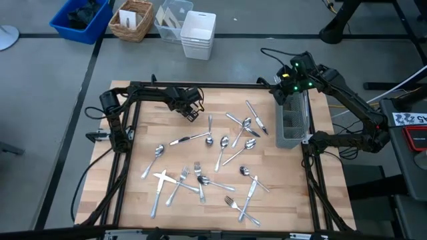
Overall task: Sort silverware
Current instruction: Put the fork into the left section of the utensil holder
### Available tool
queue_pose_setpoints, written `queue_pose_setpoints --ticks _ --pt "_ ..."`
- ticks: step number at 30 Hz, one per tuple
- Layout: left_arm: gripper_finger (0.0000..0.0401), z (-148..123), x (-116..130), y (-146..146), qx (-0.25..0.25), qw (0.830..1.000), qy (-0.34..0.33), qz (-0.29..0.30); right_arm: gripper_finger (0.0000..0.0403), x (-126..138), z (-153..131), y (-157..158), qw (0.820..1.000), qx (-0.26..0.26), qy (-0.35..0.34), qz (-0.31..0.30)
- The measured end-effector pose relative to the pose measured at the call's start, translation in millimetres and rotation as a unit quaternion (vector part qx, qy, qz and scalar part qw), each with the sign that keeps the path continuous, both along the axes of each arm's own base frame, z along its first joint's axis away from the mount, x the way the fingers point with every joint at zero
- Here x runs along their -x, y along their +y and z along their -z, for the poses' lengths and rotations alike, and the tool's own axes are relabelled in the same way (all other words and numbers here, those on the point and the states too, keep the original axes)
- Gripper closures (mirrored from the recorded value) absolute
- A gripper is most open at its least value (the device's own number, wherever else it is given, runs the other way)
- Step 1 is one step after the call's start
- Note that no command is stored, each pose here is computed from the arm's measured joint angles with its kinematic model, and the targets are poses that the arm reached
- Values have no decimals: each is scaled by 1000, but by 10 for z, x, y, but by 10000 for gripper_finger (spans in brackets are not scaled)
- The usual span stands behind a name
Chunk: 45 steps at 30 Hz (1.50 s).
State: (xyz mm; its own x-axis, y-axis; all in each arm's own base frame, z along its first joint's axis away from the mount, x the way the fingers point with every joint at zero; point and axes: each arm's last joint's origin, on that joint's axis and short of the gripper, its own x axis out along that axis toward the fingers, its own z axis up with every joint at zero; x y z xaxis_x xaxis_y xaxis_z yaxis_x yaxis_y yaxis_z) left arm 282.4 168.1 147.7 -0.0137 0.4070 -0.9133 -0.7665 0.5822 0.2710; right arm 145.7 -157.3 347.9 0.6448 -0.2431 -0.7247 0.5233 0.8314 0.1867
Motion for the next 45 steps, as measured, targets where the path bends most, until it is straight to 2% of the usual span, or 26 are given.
queue_pose_setpoints --ticks 45 --pt "263 42 -26 -24 -5 1000 16 21 301 1 1 2 1000 -1 0 -1"
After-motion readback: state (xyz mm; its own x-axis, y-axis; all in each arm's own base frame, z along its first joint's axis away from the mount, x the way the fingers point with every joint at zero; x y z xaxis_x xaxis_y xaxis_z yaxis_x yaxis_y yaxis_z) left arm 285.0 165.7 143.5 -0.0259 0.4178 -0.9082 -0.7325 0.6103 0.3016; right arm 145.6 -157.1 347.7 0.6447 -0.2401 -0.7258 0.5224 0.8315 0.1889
